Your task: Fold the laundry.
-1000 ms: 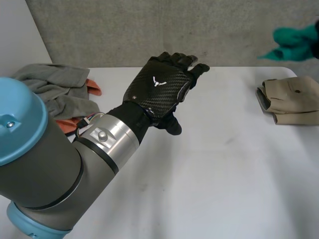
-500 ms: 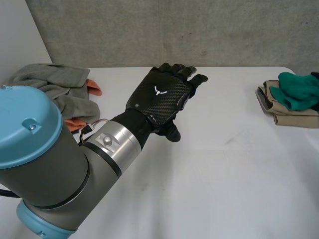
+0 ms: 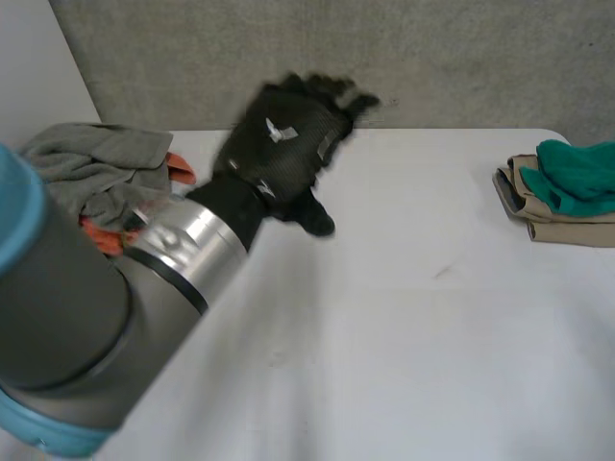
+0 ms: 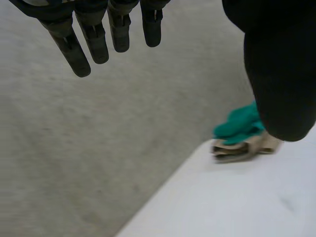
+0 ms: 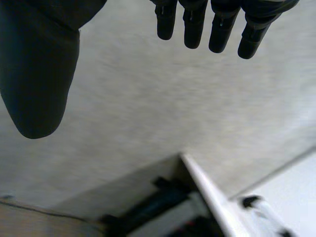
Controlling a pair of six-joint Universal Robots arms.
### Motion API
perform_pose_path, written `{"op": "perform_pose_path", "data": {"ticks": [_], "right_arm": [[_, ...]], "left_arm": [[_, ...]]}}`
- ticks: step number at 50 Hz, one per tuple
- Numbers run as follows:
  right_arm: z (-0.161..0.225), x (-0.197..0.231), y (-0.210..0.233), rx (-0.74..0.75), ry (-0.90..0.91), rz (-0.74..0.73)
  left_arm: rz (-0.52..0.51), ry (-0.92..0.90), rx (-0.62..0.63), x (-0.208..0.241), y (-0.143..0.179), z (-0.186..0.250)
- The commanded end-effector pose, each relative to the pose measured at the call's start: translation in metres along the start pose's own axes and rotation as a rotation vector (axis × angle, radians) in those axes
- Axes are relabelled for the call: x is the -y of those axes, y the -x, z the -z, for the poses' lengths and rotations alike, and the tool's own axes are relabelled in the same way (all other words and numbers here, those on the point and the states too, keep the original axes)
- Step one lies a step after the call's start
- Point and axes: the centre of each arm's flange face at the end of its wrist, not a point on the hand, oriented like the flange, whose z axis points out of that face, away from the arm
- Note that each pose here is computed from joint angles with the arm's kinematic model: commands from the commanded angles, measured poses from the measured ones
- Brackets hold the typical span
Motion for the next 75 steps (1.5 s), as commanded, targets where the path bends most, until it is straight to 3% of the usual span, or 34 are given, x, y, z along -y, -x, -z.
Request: {"op": "perform_pose_path", "data": {"ticks": [1, 3, 5, 7, 12, 15, 25, 30, 34, 39, 44, 52, 54, 60, 61, 64, 69, 72, 75], "right_arm": [[0.035, 0.087, -0.001, -0.016, -0.304, -0.165], [0.063, 0.116, 0.002, 0.06, -0.429, -0.234], [0.095, 0.135, 0.013, 0.165, -0.525, -0.283], [0.12, 0.146, 0.026, 0.245, -0.577, -0.306], [0.203, 0.171, 0.077, 0.527, -0.713, -0.336], [0.252, 0.17, 0.105, 0.694, -0.723, -0.342], [0.324, 0.114, 0.161, 1.025, -0.431, -0.257], [0.333, 0.098, 0.173, 1.078, -0.364, -0.197], [0.333, 0.096, 0.173, 1.075, -0.367, -0.178], [0.333, 0.097, 0.172, 1.071, -0.371, -0.178], [0.328, 0.101, 0.168, 1.036, -0.373, -0.178], [0.308, 0.113, 0.147, 0.869, -0.362, -0.186], [0.305, 0.115, 0.142, 0.841, -0.365, -0.187], [0.305, 0.116, 0.138, 0.815, -0.357, -0.186], [0.305, 0.116, 0.137, 0.815, -0.357, -0.186], [0.304, 0.114, 0.138, 0.817, -0.348, -0.185], [0.302, 0.114, 0.137, 0.811, -0.344, -0.185], [0.3, 0.114, 0.137, 0.807, -0.344, -0.186], [0.297, 0.116, 0.135, 0.802, -0.349, -0.187]], "left_arm": [[-0.058, -0.076, 0.32, 0.026, 0.092, -0.018], [-0.093, -0.066, 0.433, 0.023, 0.135, -0.023], [-0.109, -0.052, 0.466, 0.017, 0.152, -0.026], [-0.123, 0.007, 0.53, -0.009, 0.19, -0.031], [-0.146, 0.122, 0.587, -0.064, 0.254, -0.031], [-0.16, 0.194, 0.543, -0.108, 0.278, -0.032], [-0.269, 0.373, 0.461, -0.225, 0.317, -0.034], [-0.334, 0.44, 0.454, -0.268, 0.325, -0.031], [-0.344, 0.441, 0.454, -0.27, 0.324, -0.033], [-0.344, 0.408, 0.447, -0.246, 0.307, -0.045], [-0.269, 0.321, 0.411, -0.199, 0.274, -0.059], [-0.004, 0.065, 0.297, -0.079, 0.194, -0.068], [0.087, 0.017, 0.213, -0.055, 0.158, -0.066], [0.211, 0.052, -0.033, -0.055, 0.065, -0.057], [0.24, 0.095, -0.119, -0.068, 0.028, -0.055], [0.268, 0.179, -0.205, -0.097, -0.012, -0.052], [0.266, 0.289, -0.304, -0.12, -0.054, -0.036], [0.225, 0.28, -0.329, -0.106, -0.065, -0.031], [0.205, 0.255, -0.285, -0.09, -0.055, -0.03]]}}
